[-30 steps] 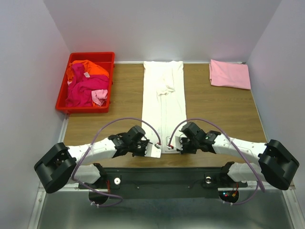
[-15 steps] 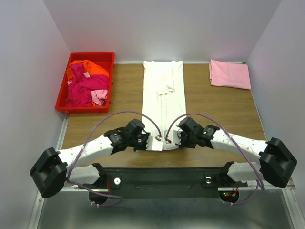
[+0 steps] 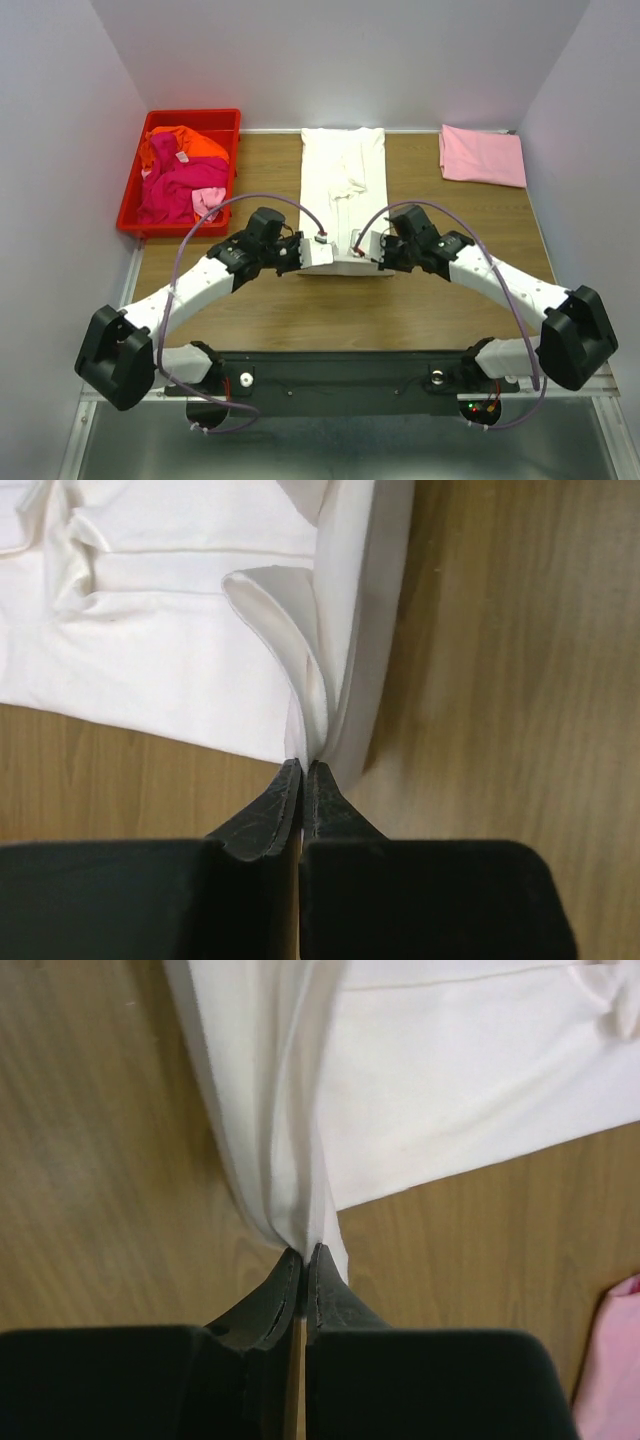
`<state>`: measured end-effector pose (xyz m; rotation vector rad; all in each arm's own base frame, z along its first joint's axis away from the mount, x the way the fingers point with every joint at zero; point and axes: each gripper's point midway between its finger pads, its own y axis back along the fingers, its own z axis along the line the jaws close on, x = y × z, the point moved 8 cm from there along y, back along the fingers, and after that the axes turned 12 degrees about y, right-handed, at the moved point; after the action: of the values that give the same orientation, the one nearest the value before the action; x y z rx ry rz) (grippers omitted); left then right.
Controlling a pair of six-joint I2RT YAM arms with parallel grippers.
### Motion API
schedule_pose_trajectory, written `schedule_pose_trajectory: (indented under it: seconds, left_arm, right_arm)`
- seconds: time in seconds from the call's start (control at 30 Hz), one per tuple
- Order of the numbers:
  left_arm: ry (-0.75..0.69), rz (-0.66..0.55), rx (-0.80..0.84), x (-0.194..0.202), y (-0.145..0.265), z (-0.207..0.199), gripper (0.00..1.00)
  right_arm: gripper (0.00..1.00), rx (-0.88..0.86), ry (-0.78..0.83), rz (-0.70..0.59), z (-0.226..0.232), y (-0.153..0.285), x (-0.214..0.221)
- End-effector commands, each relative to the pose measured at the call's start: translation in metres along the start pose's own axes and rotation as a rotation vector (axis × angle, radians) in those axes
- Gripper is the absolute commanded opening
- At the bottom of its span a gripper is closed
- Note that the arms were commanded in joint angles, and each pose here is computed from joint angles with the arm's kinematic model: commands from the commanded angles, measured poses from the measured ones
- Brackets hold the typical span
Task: Fold and stack the t-shirts
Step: Fold the tshirt
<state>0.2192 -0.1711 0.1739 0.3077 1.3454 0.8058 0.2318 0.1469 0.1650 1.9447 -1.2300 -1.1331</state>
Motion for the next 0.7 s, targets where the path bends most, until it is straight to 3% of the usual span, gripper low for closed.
schedule_pose_trajectory:
  seconds: [0.0,0.47,0.67]
  left_arm:
    - [-0.083,-0.083,-0.09,-0.023,-0.002,0.041,0.0]
    - [-0.198,-0.073,-0.178,-0.028,-0.04,0.157,0.0]
    - [-0.22,-0.053,-0.171,-0.018,-0.059,0.181,0.0]
  right_arm:
    - [0.01,0.109,0.059,-0.021,-0.05,0.0,0.003]
    - [0.01,0.122,0.059,-0.018,-0.143,-0.06,0.03]
    - [0.01,0.115,0.063,-0.019,-0.166,-0.085,0.038]
